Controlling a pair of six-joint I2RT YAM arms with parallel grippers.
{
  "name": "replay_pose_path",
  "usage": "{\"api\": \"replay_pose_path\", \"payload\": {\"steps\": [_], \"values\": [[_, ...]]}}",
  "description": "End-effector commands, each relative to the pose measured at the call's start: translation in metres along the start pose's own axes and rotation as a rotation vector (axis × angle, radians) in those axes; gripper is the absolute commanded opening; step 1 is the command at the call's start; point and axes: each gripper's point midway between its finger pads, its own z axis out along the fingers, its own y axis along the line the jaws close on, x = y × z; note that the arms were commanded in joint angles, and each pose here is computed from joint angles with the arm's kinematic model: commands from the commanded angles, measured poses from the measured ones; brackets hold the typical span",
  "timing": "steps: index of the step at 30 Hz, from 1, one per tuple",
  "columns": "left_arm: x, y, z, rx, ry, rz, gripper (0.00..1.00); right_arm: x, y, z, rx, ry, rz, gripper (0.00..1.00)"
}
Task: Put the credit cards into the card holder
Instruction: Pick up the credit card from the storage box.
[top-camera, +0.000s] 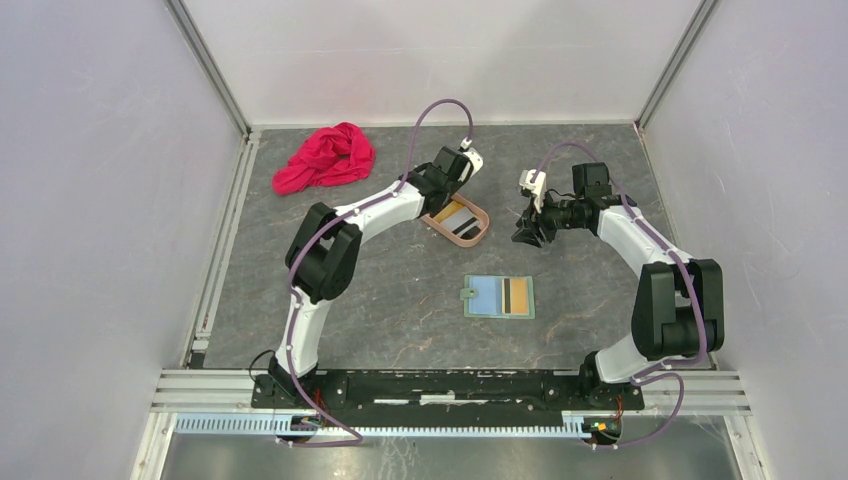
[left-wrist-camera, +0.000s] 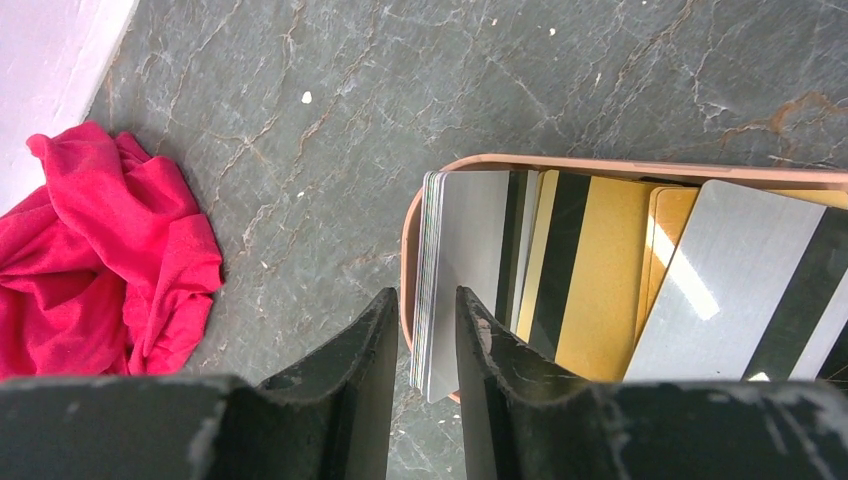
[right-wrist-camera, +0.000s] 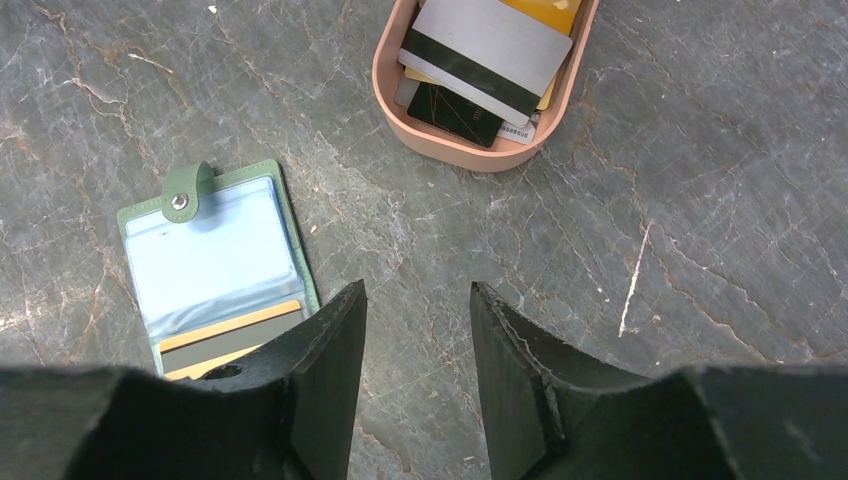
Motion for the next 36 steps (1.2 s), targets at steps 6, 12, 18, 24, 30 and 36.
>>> {"api": "replay_pose_path", "payload": {"steps": [6,12,18,24,30,36], "values": [[-0.0136,0.0051,-0.0003,0.005,-0.018,0.017,0.36,-0.0104,-0.0028,-0.0034,-0.003,-0.029,-0.024,0.49],[-0.0127,0.0033,0.0008,0.013,-0.011,0.022,0.35,-0.0102,-0.0026,-0.0030,-0.004,-0.029,-0.023,0.49],[-0.0106,0.0004,0.0037,0.024,0.005,0.029,0.34,-0.0107,-0.0032,-0.0040,-0.001,-0.030,-0.026,0.49],[-0.0082,-0.0006,0.0054,0.028,0.016,0.033,0.32,-0.0111,-0.0030,-0.0042,-0.001,-0.031,-0.027,0.49],[-0.0090,0.0001,0.0048,0.025,0.015,0.032,0.27,-0.0107,-0.0033,-0.0045,-0.001,-0.032,-0.025,0.48],[-0.0103,0.0018,0.0032,0.018,0.012,0.026,0.24,-0.0101,-0.0038,-0.0044,-0.001,-0.031,-0.023,0.48]]}}
